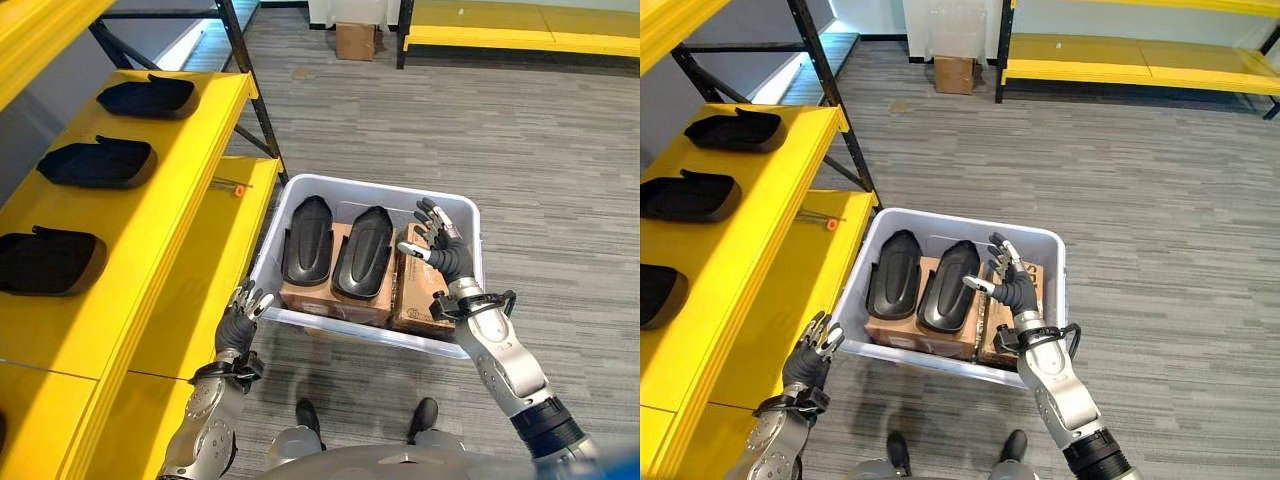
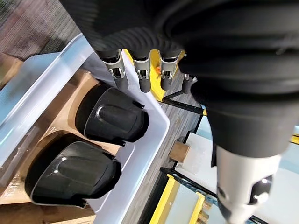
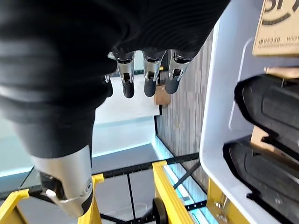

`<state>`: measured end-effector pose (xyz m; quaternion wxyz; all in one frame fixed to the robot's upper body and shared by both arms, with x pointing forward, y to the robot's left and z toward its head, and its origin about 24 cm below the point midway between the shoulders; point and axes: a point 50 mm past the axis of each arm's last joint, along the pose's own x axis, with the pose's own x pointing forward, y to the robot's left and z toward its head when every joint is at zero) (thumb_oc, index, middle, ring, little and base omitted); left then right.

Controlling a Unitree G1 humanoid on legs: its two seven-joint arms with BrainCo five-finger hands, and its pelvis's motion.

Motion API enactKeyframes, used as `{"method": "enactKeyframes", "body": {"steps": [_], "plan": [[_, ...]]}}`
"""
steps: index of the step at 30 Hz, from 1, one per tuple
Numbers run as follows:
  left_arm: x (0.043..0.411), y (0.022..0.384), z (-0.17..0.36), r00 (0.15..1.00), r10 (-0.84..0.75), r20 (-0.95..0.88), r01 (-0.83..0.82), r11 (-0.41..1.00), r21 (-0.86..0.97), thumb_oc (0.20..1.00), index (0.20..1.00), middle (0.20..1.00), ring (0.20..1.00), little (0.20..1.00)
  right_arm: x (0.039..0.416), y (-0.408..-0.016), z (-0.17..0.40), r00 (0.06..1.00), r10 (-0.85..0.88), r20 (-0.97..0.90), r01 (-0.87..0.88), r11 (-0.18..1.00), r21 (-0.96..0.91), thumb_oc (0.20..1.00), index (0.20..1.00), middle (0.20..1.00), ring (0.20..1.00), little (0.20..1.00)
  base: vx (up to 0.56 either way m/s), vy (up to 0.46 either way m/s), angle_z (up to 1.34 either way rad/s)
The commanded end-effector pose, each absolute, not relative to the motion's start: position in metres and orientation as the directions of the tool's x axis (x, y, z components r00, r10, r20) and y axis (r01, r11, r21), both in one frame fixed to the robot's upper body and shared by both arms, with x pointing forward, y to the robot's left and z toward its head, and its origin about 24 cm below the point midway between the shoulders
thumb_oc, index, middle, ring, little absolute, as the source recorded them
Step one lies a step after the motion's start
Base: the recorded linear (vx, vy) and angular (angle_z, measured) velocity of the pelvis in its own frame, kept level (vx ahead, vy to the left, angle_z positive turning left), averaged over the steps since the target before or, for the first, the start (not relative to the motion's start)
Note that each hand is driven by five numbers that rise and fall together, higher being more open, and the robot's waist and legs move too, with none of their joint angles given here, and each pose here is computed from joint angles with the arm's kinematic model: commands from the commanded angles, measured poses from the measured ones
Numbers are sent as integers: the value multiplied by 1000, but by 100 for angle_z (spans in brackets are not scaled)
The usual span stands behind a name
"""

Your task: Move parts from the plastic box to the shelf.

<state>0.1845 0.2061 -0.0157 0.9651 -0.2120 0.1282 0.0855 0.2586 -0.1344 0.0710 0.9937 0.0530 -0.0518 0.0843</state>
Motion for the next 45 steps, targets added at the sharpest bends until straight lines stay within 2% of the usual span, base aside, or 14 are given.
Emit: {"method": "enactKeyframes", "body": {"steps": [1,8,14,19,23,45], "plan": [[195,212,7,981,96,-167,-151,921,-359,1000,1000,1000,1000,1000,261,-135,113,938,134,320,-183,975,130,1000,1000,1000,1000,1000,-38,-150,-9],[206,202,15,990,72,-124,-115,914,-389,1000,1000,1000,1000,1000,266,-138,127,918,136,372,-188,976,108,1000,1000,1000,1000,1000,-68,-106,-11],[205,201,13,989,71,-131,-115,924,-365,1000,1000,1000,1000,1000,270,-134,121,929,148,338,-196,974,113,1000,1000,1000,1000,1000,90,282,-45],[221,197,33,999,26,-34,-36,942,-334,1000,1000,1000,1000,1000,273,-123,131,914,163,371,-222,967,122,1000,1000,1000,1000,1000,-7,305,-50],[226,199,43,999,39,5,-35,946,-322,1000,1000,1000,1000,1000,277,-117,137,908,148,392,-219,965,143,1000,1000,1000,1000,1000,25,169,7],[242,174,59,997,28,71,0,929,-370,1000,1000,1000,1000,1000,292,-89,157,891,103,443,-196,966,171,1000,1000,1000,1000,1000,15,1,-7]]}}
